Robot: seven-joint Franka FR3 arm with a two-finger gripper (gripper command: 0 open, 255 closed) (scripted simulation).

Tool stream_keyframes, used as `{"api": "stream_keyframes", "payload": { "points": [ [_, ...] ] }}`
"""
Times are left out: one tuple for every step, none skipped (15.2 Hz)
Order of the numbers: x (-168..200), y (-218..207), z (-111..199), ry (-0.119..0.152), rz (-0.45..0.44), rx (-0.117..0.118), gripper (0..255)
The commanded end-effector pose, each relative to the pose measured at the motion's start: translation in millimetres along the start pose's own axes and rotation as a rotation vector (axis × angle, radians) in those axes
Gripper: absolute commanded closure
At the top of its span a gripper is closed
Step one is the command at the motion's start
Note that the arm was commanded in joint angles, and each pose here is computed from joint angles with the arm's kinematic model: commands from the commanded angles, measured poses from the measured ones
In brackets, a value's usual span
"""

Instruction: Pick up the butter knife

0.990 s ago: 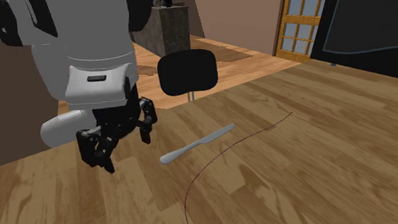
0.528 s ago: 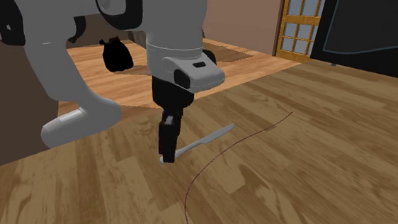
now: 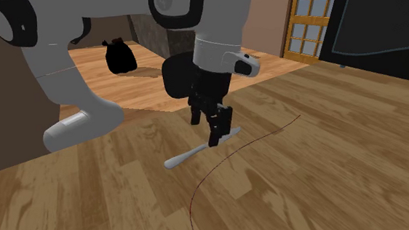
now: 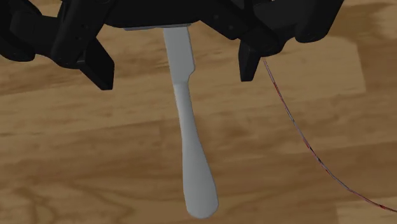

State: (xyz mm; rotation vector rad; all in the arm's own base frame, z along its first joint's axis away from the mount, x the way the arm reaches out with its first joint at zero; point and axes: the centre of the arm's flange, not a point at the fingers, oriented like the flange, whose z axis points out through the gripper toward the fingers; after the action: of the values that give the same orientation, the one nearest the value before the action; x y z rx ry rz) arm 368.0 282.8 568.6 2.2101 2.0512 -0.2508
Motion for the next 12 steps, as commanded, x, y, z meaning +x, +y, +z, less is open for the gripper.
{"api": "stream_keyframes", "payload": {
  "points": [
    [4,-1,10,-0.002,-0.016,-0.002,0],
    [5,-1,15,-0.002,-0.016,-0.002,0],
    [6,0,21,-0.002,-0.016,-0.002,0],
    [7,0,26,-0.002,-0.016,-0.002,0],
    [9,0,31,-0.002,-0.016,-0.002,0],
    [9,0,34,-0.002,-0.016,-0.002,0],
    [9,0,34,-0.002,-0.016,-0.002,0],
    [8,0,34,-0.002,-0.016,-0.002,255],
    [8,0,34,-0.002,-0.016,-0.002,255],
    [9,0,34,-0.002,-0.016,-0.002,255],
    [9,0,34,-0.002,-0.016,-0.002,255],
    [9,1,34,-0.002,-0.016,-0.002,255]
  ]
}}
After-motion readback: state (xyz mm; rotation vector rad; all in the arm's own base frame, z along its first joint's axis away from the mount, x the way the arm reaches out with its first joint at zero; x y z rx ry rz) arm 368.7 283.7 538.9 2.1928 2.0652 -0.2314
